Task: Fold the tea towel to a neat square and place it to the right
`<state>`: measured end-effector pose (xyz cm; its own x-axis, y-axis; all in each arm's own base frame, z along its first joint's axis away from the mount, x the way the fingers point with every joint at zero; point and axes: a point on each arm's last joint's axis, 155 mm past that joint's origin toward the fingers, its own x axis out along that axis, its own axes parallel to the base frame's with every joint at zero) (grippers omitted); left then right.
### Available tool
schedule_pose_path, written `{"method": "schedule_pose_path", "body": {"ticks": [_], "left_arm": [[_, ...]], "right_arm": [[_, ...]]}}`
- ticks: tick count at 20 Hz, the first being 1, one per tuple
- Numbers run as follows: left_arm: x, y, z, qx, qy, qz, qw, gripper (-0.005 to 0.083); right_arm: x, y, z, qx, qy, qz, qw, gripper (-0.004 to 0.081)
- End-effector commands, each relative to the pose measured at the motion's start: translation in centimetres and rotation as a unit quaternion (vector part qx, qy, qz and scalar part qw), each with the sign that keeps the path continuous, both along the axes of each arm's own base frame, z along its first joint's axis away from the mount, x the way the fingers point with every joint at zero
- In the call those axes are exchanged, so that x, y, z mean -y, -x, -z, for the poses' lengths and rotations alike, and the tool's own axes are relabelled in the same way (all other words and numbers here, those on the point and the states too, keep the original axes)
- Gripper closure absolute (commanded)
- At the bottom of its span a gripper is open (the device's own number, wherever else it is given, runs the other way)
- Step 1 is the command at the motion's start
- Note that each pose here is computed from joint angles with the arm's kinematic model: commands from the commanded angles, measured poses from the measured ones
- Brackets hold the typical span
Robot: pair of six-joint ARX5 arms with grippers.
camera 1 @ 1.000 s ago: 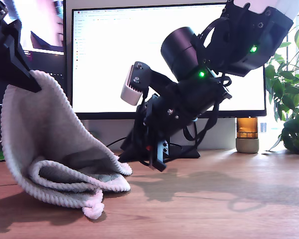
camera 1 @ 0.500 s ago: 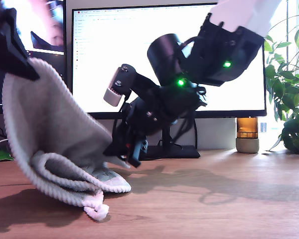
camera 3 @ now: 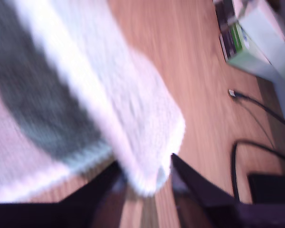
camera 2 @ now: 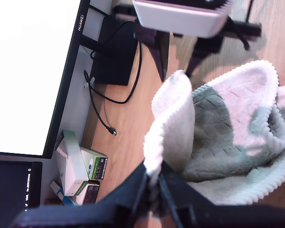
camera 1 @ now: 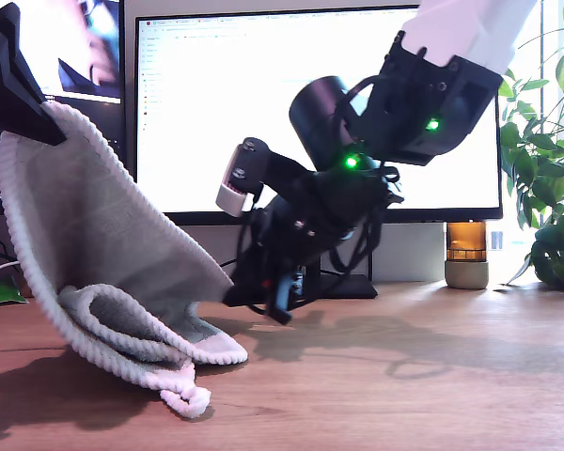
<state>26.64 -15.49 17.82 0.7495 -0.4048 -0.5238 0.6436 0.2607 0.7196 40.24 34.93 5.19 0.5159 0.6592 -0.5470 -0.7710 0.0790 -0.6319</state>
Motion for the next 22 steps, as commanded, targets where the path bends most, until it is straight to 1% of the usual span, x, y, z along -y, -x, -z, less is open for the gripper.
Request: {"method": "schedule_pose_path", "body": {"ticks": [1, 2, 4, 5, 7, 9, 12, 13, 16, 18, 20, 22], "left_arm": [[0.0, -0.1, -0.8, 0.009, 0.008, -0.002, 1.0, 0.0797], [0.0, -0.1, -0.8, 0.009, 0.008, -0.002, 1.0, 0.0797], [0.0, -0.1, -0.8, 0.009, 0.008, -0.002, 1.0, 0.0797], [0.0, -0.1, -0.8, 0.009, 0.008, -0.002, 1.0, 0.0797], [0.0, -0.1, -0.8, 0.009, 0.008, -0.002, 1.0, 0.0797], [0.0, -0.2, -0.8, 0.01, 0.008, -0.003, 1.0, 0.0797], [-0.4, -0.4, -0.8, 0.011, 0.007, -0.01, 1.0, 0.0797], [-0.5, -0.5, -0.9, 0.011, 0.008, -0.012, 1.0, 0.0797], [-0.1, -0.9, -1.6, 0.024, 0.02, -0.008, 0.999, 0.0797], [0.4, -1.1, -1.5, 0.022, 0.029, 0.001, 0.999, 0.0797], [1.2, -1.3, -1.5, 0.02, 0.038, 0.015, 0.999, 0.0797], [1.9, -1.8, -2.0, 0.025, 0.058, 0.023, 0.998, 0.0798]], "right_arm": [[-0.2, 0.4, 1.3, -0.004, 0.011, -0.01, 1.0, 0.0607], [-0.3, 0.4, 1.2, -0.004, 0.009, -0.011, 1.0, 0.0641], [-0.4, 0.6, 1.2, -0.004, 0.008, -0.014, 1.0, 0.0741], [-0.6, 0.8, 1.2, -0.005, 0.009, -0.016, 1.0, 0.0777], [-0.6, 0.8, 1.3, -0.006, 0.011, -0.016, 1.0, 0.0783], [-0.2, 0.4, 1.4, -0.001, 0.019, -0.002, 1.0, 0.0783], [1.5, -1.3, 0.7, 0.022, 0.039, 0.043, 0.998, 0.0783], [2.0, -1.5, 0.3, 0.026, 0.043, 0.05, 0.997, 0.0783], [3.6, -2.0, -1.4, 0.036, 0.068, 0.07, 0.995, 0.0783], [4.8, -2.3, -3.2, 0.042, 0.092, 0.083, 0.991, 0.0783], [5.6, -2.2, -5.2, 0.04, 0.106, 0.094, 0.989, 0.0783], [6.8, -1.8, -6.5, 0.033, 0.128, 0.108, 0.985, 0.0783]]}}
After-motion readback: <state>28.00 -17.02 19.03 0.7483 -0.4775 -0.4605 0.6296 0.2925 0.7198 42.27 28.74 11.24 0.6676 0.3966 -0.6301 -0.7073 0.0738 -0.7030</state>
